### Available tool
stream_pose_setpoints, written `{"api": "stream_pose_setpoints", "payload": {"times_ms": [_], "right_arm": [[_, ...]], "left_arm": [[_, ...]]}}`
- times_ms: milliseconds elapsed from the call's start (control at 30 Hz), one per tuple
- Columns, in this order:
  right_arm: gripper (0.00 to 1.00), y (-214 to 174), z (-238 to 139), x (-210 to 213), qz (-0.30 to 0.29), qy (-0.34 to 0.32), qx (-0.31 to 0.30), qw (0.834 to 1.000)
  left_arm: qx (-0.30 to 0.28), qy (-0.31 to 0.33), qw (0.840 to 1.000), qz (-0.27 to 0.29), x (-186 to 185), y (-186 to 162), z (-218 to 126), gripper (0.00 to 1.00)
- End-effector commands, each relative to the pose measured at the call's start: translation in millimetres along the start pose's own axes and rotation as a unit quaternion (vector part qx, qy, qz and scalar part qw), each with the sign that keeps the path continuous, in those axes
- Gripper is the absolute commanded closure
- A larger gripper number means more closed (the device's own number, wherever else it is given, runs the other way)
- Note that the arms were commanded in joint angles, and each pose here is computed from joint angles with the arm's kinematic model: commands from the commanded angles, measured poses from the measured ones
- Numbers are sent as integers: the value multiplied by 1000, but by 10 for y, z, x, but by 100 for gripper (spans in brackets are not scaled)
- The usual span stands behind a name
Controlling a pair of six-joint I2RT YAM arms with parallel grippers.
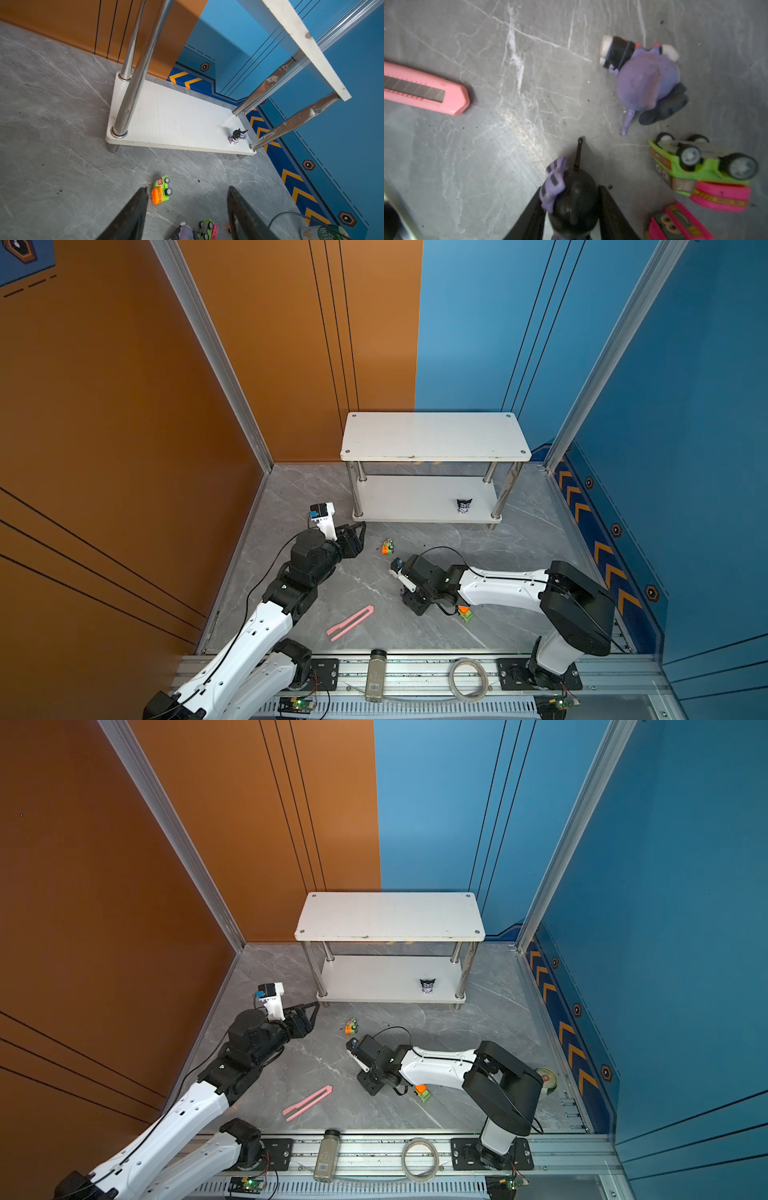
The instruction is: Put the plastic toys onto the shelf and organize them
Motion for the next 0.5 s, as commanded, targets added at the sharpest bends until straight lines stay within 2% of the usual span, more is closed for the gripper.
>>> {"api": "stream_pose_setpoints", "payload": {"times_ms": [0, 133, 267, 367, 467], "right_arm": [[51, -50, 41, -16, 10, -1, 0, 1000], [45, -97, 29, -23, 15, 3, 2, 1000], [45, -164, 7, -20, 19, 8, 8, 1000], [48, -221, -20, -33, 21, 8, 9, 1000], [58, -221, -41, -50, 30, 13, -2, 999]], "left_arm": [[7, 6, 1000, -5, 51, -29, 28, 37], [17, 6, 1000, -9, 61, -59, 67, 37], [24, 3, 1000, -13, 53, -77, 90, 36], [25, 4, 1000, -13, 54, -81, 96, 36], [26, 4, 1000, -14, 57, -83, 101, 36]]}}
Point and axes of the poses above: each gripper's point midway between its finger pads, its own z axis out along the fingers, its own x axis along the line the jaws close on, y = z × x, the point moved 2 cm from there along -z, back along the fingers, and after that the axes turned 7 degrees about -z, right-handed, at the moved point
